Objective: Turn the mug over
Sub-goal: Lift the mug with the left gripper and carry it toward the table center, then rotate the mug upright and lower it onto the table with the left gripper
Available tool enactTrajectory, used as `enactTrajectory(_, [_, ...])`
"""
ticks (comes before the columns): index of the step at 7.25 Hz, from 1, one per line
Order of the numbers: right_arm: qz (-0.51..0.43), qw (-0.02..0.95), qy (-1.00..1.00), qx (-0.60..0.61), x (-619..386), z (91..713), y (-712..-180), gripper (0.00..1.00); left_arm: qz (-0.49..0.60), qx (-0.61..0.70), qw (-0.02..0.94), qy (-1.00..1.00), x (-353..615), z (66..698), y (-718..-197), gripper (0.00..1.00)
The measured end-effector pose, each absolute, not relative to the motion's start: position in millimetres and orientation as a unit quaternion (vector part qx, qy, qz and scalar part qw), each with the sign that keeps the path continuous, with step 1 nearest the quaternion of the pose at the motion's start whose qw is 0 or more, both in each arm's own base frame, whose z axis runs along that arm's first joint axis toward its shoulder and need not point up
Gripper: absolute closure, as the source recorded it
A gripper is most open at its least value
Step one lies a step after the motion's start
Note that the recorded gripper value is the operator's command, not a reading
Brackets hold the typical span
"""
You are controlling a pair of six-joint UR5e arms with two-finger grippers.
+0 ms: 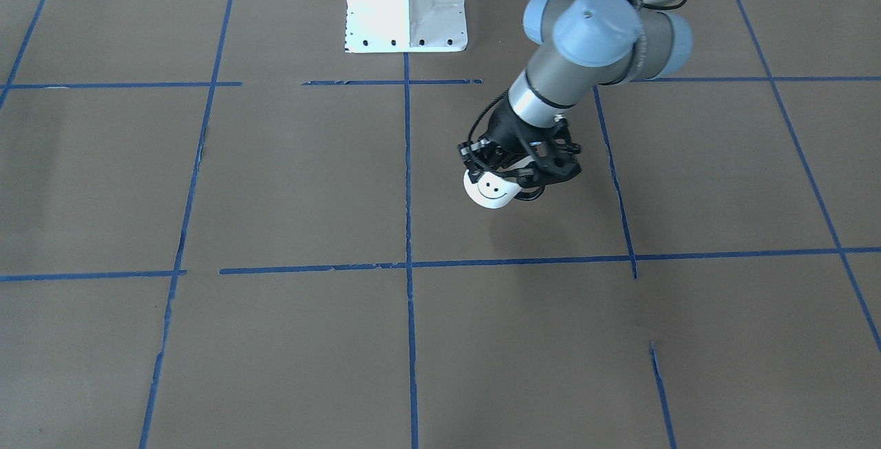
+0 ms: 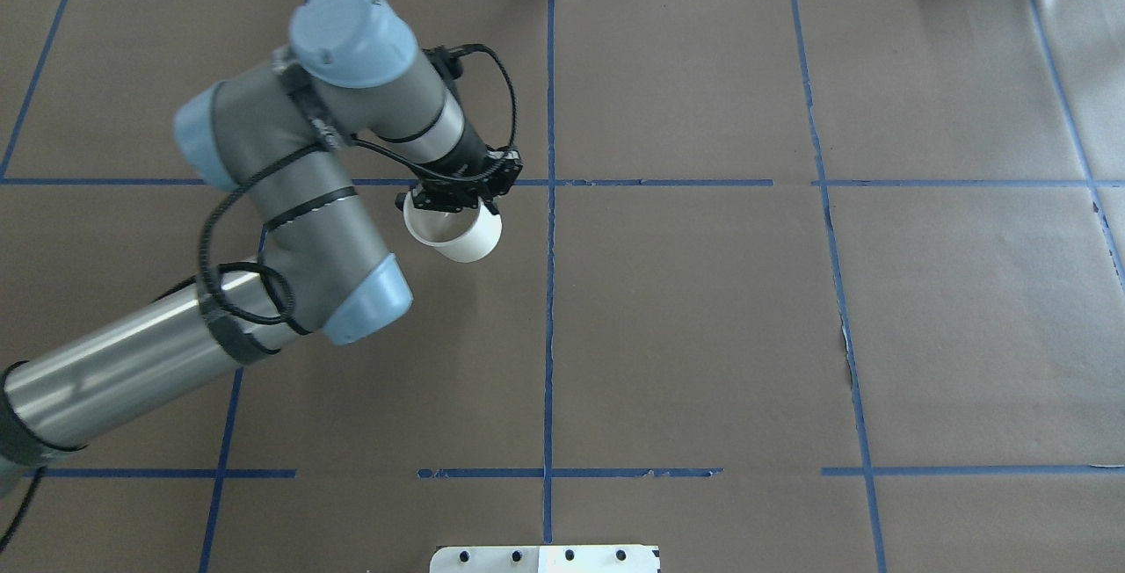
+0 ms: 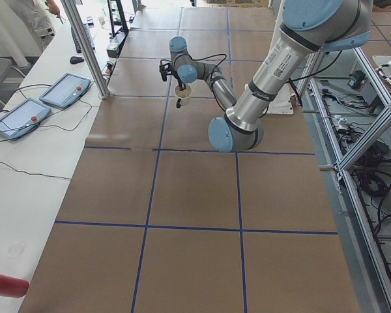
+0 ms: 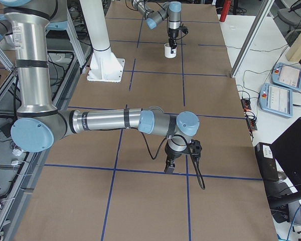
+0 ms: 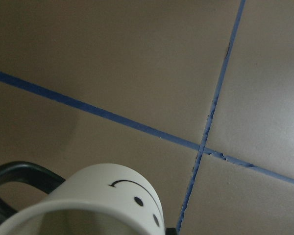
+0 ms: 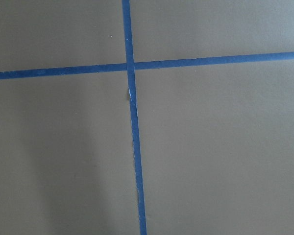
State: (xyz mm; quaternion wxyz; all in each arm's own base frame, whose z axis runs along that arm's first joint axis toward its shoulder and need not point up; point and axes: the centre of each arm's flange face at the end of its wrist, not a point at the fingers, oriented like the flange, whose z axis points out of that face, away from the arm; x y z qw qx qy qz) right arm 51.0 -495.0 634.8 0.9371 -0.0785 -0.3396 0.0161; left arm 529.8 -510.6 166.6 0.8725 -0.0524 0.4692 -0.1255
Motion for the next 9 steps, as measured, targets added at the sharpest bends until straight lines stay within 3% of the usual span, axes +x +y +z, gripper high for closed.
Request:
enactTrajectory(2, [0.016, 0.937, -0.340, -0.079, 51, 635, -495, 0.00, -0.110, -0.049, 0.894, 0.432, 603, 139, -496, 1.00])
enactTrajectory(3, [0.016, 0.937, -0.340, -0.079, 51, 635, -495, 0.00, -0.101, -0.050, 0.897, 0.428, 622, 132, -482, 0.34])
enactTrajectory(4, [0.016, 0.937, -0.340, -0.079, 51, 635, -495, 0.00, -0.095, -0.052, 0.898, 0.426, 632, 129, -473, 0.01])
enactTrajectory(7, [0.016, 0.937, -0.340, -0.078, 51, 635, -495, 0.00, -0.096, -0.035, 0.898, 0.428, 632, 128, -461, 0.00])
enactTrajectory(9, [0.016, 0.937, -0.340, -0.078, 51, 635, -495, 0.00, -0.090, -0.003, 0.882, 0.462, 577, 117, -464, 0.00])
